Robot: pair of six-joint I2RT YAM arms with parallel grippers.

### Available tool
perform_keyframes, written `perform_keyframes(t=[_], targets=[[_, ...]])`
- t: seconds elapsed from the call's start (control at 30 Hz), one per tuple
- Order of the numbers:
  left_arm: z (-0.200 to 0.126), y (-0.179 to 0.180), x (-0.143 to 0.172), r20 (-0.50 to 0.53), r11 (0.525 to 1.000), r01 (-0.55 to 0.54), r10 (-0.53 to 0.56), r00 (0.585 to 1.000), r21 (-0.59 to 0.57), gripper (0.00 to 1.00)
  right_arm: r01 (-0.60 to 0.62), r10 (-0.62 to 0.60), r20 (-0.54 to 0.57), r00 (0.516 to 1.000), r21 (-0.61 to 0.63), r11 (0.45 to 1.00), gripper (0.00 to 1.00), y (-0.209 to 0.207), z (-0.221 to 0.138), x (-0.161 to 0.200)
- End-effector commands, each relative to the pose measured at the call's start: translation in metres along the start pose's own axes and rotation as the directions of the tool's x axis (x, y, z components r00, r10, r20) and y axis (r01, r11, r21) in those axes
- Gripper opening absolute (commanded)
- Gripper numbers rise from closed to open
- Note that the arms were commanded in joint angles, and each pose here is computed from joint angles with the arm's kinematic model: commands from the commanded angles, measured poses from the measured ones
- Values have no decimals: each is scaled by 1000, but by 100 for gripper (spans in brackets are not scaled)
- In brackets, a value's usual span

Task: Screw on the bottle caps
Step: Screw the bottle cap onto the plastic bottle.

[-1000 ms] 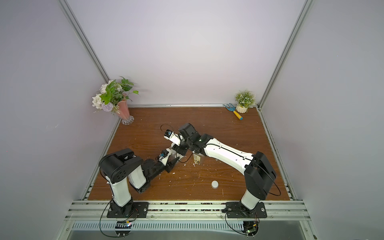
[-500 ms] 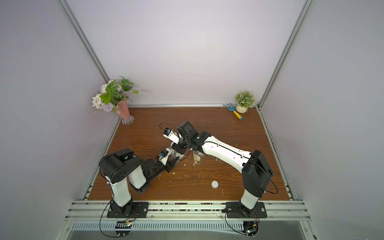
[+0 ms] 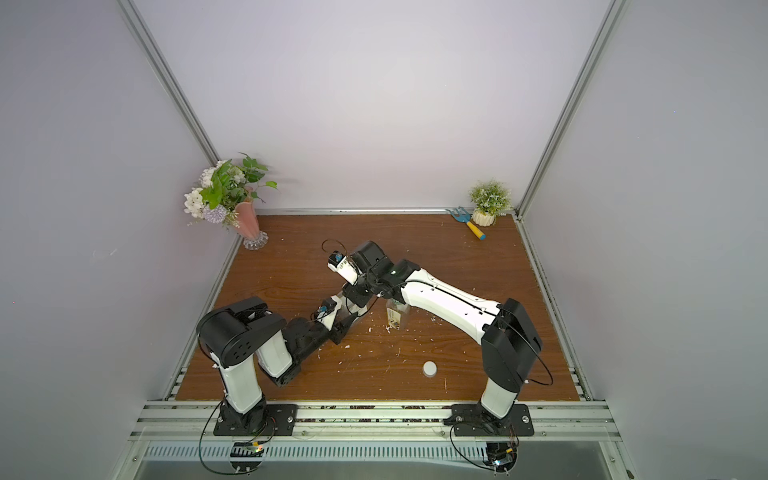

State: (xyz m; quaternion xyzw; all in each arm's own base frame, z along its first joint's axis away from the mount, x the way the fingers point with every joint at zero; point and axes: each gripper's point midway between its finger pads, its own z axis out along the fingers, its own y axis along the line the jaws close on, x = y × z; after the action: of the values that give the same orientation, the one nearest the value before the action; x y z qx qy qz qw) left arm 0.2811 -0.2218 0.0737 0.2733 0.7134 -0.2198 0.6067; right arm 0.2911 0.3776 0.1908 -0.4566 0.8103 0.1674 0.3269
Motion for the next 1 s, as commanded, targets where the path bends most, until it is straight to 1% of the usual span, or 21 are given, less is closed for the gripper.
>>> perform_keyframes(t=[0.0,0.1,0.33,0.57,0.7,0.8,0.87,0.97], targets=[[-4,-1,-13,51,1000,-27,27,998,-9,27,-65,70,-52,996,90,994,27,-15,1,6],[-3,0,-13,51,1000,-26,27,998,-14,27,-65,75,-86,993,118,991,27,-13,2,8],[-4,3,-12,48,999,-27,29,998,-31,27,-107,130,-118,984,185,977,27,-15,-1,1],[-4,5,-13,52,999,-25,28,998,-47,26,-167,213,-141,967,282,945,27,-20,-2,-2],[-4,7,-13,51,998,-26,29,998,-55,26,-205,256,-133,957,311,928,28,-21,-3,-5],[-4,7,-12,47,998,-24,26,999,-55,26,-218,265,-120,957,306,927,37,-18,-5,-13],[-4,7,-11,45,998,-24,27,999,-55,26,-219,258,-101,961,291,931,47,-16,-6,-20],[-3,7,-11,44,998,-23,26,999,-55,26,-211,234,-62,970,255,944,51,-13,-11,-32]])
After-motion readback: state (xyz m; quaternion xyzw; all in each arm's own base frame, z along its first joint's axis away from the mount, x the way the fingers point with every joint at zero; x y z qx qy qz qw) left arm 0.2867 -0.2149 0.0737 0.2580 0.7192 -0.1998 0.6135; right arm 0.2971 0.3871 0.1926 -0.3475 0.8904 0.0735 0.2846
